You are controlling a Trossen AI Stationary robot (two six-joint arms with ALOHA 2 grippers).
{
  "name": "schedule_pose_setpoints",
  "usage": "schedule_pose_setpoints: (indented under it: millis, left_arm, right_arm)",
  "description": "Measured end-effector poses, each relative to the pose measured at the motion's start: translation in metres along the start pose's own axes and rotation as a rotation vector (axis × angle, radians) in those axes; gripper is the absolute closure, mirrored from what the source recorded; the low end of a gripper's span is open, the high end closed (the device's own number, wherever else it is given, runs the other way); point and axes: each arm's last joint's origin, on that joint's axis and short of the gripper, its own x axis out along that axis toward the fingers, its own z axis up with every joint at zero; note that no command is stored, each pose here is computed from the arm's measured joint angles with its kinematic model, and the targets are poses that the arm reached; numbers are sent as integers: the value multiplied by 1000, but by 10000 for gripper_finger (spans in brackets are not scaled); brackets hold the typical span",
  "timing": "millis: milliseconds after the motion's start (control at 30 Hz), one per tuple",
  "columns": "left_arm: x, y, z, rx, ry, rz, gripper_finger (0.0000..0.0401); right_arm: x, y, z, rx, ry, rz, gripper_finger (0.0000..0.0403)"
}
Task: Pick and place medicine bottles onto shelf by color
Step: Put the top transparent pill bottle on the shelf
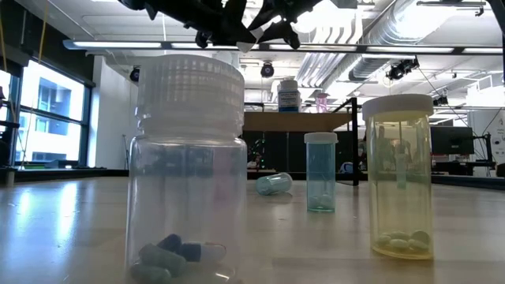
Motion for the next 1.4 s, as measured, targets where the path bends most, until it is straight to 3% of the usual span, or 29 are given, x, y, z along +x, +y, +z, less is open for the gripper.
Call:
schedule_pose_setpoints:
  millis: [267,433,833,1033,1400]
  left_arm:
    - [0,0,0,-40,4,-1,186]
    - [-3,2,1,-77,14,34,161]
    - [-15,7,5,-67,53,73,158]
    - [-16,8,5,-86,55,74,158]
    - [-16,7,2,-78,89,64,158]
  right_arm:
    - [1,-2,0,-18,-2,-26,280]
    - [-2,-12,-1,-19,14,-106,280]
    - [-19,-57,1,-45,50,-315,280]
    - [-38,-83,-4,-12,143,-464,281]
    - [-50,-110,-24,82,337,-527,281]
